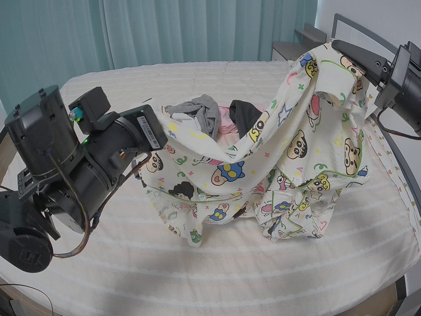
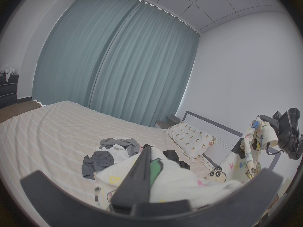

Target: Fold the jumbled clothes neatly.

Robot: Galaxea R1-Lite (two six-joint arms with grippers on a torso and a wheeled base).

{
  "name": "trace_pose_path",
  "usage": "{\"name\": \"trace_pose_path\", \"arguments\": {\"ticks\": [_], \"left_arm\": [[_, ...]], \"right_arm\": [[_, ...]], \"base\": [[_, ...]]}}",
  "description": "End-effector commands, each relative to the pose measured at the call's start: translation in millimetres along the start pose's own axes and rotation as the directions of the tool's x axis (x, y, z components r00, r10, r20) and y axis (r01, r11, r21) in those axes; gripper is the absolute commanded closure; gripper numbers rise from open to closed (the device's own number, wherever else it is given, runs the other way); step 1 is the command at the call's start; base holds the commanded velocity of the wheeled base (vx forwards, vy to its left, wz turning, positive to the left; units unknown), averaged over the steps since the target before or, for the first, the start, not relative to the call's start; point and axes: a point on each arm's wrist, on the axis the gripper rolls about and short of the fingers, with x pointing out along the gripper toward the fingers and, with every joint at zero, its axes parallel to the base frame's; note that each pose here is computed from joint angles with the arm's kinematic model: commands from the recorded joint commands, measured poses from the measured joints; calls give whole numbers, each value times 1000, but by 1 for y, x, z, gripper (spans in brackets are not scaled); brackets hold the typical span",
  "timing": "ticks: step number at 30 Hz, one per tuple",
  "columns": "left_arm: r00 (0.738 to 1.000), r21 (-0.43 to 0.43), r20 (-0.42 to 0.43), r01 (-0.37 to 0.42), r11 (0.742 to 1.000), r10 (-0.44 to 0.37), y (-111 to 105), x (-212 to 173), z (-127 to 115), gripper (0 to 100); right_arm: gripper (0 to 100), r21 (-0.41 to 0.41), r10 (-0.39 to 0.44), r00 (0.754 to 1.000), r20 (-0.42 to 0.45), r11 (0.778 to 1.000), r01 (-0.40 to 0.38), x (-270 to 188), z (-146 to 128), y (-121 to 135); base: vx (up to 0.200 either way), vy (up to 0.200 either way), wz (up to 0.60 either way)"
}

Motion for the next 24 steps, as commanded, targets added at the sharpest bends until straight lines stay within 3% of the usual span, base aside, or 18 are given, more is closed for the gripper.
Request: {"name": "trace_pose_path", "arguments": {"ticks": [1, 7, 19, 24], "left_arm": [[1000, -6, 10, -2, 1000, 3, 5, -10, 5, 100], [1000, 16, -26, -11, 1000, 11, 9, -13, -5, 100], [999, 22, -37, -10, 1000, 11, 10, -14, -8, 100], [999, 17, -40, -1, 1000, 2, 9, -16, -9, 100]], "right_arm": [[100, 2, -6, 1000, -7, 1000, 6, -5, -2, -1], [100, 15, -29, 998, -52, 999, 30, -10, -16, -8], [100, 26, 10, 1000, -15, 1000, -10, -25, -6, 5], [100, 30, 5, 1000, -24, 1000, -4, -29, -10, 4]], "base": [[0, 0, 0], [0, 0, 0], [-200, 0, 0], [0, 0, 0]]}}
